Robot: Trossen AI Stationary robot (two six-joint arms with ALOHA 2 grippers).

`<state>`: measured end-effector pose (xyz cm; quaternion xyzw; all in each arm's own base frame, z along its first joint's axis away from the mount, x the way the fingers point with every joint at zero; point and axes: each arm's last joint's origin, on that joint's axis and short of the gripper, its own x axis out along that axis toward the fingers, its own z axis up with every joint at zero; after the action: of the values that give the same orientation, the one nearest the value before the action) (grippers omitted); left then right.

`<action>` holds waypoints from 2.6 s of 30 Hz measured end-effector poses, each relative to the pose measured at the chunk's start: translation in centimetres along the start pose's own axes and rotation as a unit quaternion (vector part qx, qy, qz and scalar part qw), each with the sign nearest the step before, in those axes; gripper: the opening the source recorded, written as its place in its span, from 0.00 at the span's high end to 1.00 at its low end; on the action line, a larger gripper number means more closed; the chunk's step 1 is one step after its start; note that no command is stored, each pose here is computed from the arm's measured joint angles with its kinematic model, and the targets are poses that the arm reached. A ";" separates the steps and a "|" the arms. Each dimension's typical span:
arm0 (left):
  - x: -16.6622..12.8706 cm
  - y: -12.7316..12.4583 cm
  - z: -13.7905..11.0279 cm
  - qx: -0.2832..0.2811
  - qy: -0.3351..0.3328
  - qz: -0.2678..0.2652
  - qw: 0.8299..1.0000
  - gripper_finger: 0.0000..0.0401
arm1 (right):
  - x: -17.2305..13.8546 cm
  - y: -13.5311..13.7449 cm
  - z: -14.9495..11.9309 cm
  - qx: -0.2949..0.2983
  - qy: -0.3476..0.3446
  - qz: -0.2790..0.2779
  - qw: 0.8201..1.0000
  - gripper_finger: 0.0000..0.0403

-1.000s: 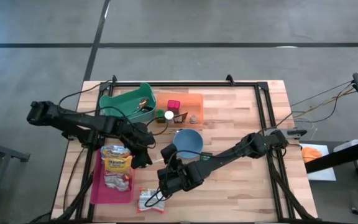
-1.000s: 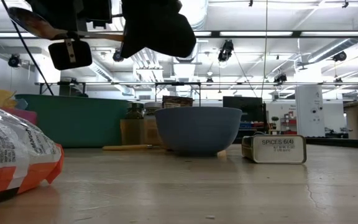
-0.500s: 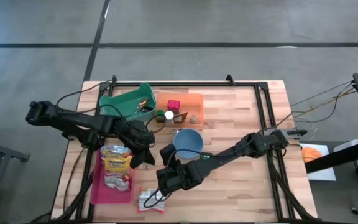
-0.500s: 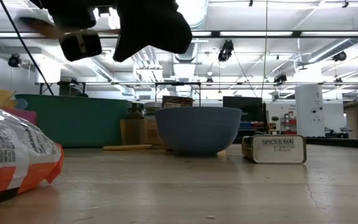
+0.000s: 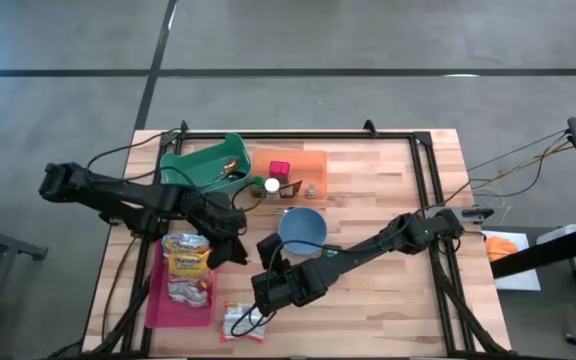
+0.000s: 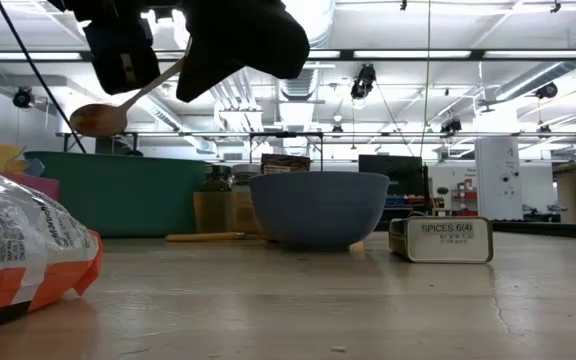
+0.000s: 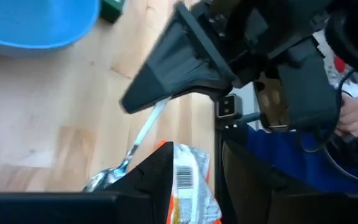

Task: Pick & Place Food Item
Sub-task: Put the orange spoon into the green bin

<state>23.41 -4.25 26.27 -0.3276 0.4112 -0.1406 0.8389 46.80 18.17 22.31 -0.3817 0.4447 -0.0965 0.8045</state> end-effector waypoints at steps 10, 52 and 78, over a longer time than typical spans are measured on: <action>-5.0 0.0 -1.9 0.008 -0.095 0.142 0.985 0.71 | 0.0 0.0 0.1 0.003 -0.004 0.003 1.000 0.98; -1.1 -3.8 -15.3 0.033 -0.459 0.092 0.883 0.74 | -2.6 -3.3 1.4 0.048 -0.047 -0.014 0.998 0.98; 5.0 -6.2 -17.6 -0.057 -0.560 0.149 0.813 0.74 | -4.5 -8.4 1.0 0.101 -0.070 -0.035 0.992 0.98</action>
<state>12.94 -19.02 19.52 -0.3321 -0.0787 0.2174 0.9145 46.49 15.12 31.36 -0.3197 0.3621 -0.1420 0.8640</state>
